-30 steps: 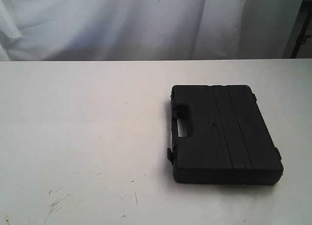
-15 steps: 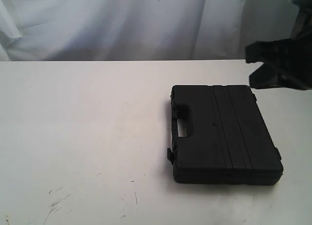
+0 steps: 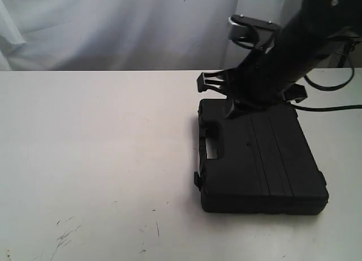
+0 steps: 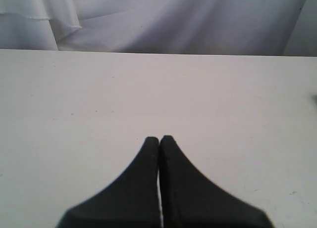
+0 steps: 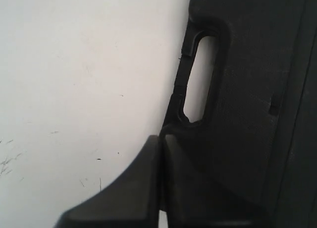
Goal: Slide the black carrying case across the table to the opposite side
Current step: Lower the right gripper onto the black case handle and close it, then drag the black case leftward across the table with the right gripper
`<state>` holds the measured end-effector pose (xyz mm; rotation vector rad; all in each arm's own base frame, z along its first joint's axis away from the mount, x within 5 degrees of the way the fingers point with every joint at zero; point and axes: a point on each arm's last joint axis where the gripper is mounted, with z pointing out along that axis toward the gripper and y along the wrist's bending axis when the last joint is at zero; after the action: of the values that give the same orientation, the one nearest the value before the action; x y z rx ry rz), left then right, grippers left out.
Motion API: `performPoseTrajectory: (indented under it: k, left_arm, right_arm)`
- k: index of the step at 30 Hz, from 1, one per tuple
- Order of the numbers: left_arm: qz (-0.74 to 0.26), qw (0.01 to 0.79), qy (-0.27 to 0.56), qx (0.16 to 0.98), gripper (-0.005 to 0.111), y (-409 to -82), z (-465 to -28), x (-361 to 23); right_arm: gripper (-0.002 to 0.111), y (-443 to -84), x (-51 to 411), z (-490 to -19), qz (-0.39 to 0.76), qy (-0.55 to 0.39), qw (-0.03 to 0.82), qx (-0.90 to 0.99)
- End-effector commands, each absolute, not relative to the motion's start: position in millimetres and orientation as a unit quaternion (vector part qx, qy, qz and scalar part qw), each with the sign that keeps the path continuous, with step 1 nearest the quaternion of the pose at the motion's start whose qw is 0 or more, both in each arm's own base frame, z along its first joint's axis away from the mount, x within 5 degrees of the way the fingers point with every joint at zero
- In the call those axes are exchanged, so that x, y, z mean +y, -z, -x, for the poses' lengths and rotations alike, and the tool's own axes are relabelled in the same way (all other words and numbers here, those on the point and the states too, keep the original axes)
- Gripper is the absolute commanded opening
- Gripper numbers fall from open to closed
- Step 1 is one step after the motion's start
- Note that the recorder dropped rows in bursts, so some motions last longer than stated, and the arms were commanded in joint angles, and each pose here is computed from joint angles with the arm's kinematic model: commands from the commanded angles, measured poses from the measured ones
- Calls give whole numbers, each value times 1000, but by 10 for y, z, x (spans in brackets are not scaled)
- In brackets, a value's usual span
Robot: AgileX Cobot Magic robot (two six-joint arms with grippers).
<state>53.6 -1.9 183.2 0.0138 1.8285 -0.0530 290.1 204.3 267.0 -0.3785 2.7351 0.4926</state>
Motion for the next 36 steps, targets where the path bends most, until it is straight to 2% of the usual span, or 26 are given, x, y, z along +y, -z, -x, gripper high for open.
performPoseTrajectory:
  k: [1,14,24,31,36]
  left_arm:
    - [-5,614,23,789,0,-1830,-537,-19]
    - [-5,614,23,789,0,-1830,-537,-19]
    - [-5,614,23,789,0,-1830,-537,-19]
    - [-5,614,23,789,0,-1830,-537,-19]
    - [-5,614,23,789,0,-1830,-537,-19]
  right_arm:
    - [0,-2511,2246,-3077,132,-146,136,971]
    - [0,-2094,2692,-3494,110,-79,92,987]
    - [1,-1733,2756,-3680,63,-31,70,995]
    - [33,-1696,2776,-3699,64,-41,74,994]
    - [35,-1645,2780,-3704,64,-39,70,995]
